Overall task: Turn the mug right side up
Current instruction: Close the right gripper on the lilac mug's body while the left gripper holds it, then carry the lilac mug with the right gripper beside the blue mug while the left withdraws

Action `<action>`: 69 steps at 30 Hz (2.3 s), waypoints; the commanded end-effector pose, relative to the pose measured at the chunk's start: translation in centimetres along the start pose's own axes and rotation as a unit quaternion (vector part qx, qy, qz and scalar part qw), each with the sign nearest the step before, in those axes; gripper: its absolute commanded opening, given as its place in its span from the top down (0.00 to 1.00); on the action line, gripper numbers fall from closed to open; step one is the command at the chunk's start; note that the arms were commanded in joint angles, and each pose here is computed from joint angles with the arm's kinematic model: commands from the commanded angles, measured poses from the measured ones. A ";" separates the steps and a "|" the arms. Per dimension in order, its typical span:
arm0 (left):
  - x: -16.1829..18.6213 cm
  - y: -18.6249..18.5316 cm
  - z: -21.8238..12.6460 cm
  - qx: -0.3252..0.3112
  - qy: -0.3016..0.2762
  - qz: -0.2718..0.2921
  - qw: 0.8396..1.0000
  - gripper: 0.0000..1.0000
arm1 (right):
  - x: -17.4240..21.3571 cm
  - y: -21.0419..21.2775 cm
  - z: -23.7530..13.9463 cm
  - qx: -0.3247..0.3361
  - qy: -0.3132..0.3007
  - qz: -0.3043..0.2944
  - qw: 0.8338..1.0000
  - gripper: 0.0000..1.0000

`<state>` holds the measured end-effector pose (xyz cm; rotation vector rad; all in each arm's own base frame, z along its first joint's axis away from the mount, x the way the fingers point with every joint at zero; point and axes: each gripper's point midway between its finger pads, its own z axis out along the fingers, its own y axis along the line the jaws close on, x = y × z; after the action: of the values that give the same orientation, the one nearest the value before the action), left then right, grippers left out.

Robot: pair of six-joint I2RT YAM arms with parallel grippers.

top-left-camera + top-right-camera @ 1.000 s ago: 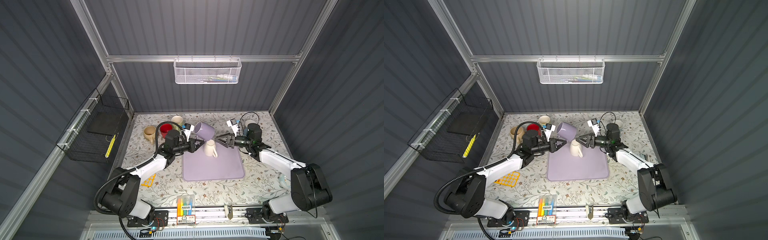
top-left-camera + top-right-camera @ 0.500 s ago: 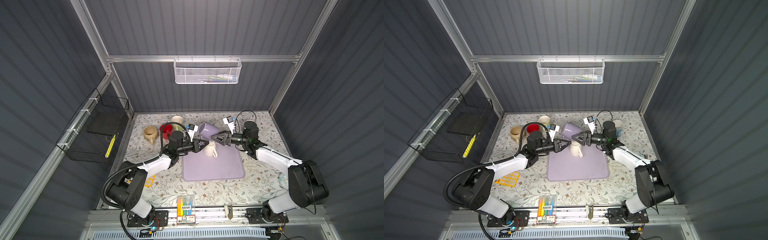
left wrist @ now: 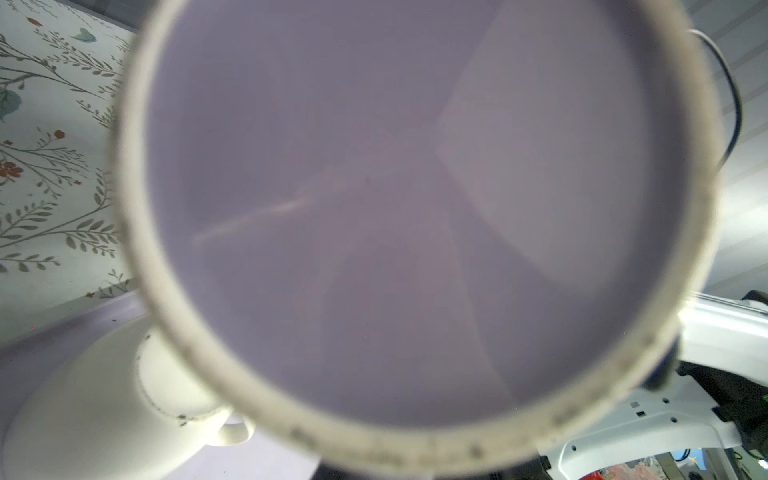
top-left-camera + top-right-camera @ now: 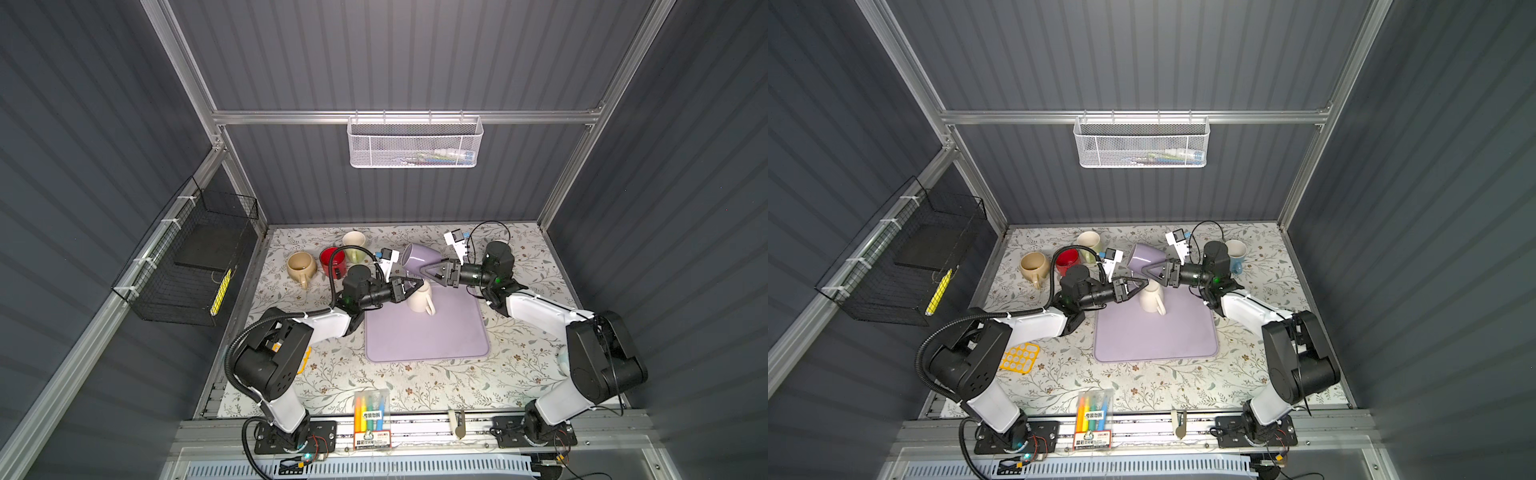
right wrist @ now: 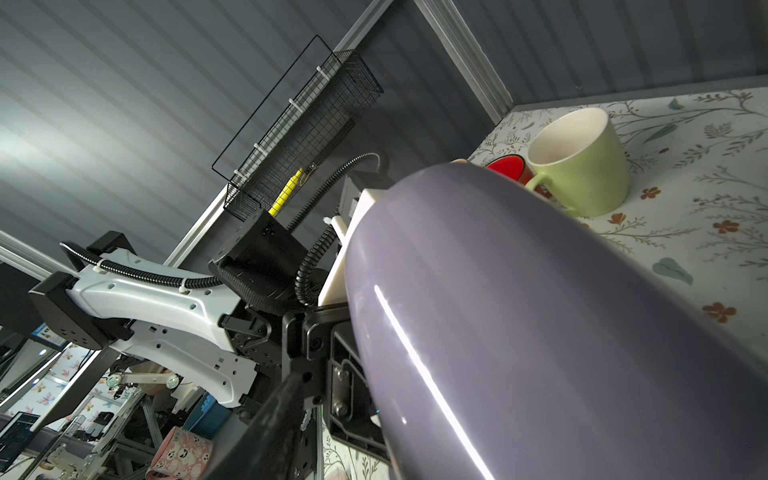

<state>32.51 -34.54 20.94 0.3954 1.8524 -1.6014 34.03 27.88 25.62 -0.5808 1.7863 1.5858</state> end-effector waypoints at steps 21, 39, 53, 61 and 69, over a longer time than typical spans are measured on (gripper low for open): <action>-1.7 -1.0 0.9 0.047 -0.041 0.011 0.998 0.75 | -2.0 2.6 0.5 -0.061 -0.007 -0.016 0.998 0.97; -1.4 -0.3 0.0 0.001 -0.037 0.032 0.999 0.38 | -1.7 0.9 -0.1 -0.019 -0.010 0.000 1.000 1.00; -1.7 0.4 -1.7 -0.053 -0.025 0.066 0.996 0.31 | -0.9 -1.2 -1.4 0.034 -0.003 0.015 0.999 1.00; -2.2 0.6 -3.1 -0.105 -0.010 0.105 0.989 0.29 | -0.2 -2.3 -2.5 0.067 0.004 0.022 0.997 1.00; -3.0 1.1 -6.1 -0.216 0.018 0.172 0.961 0.29 | 0.7 -4.9 -4.4 0.169 0.048 0.027 0.984 1.00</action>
<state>33.32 -29.51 22.47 0.4696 1.9224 -1.1066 35.73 23.69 20.80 -0.3833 2.1009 1.3977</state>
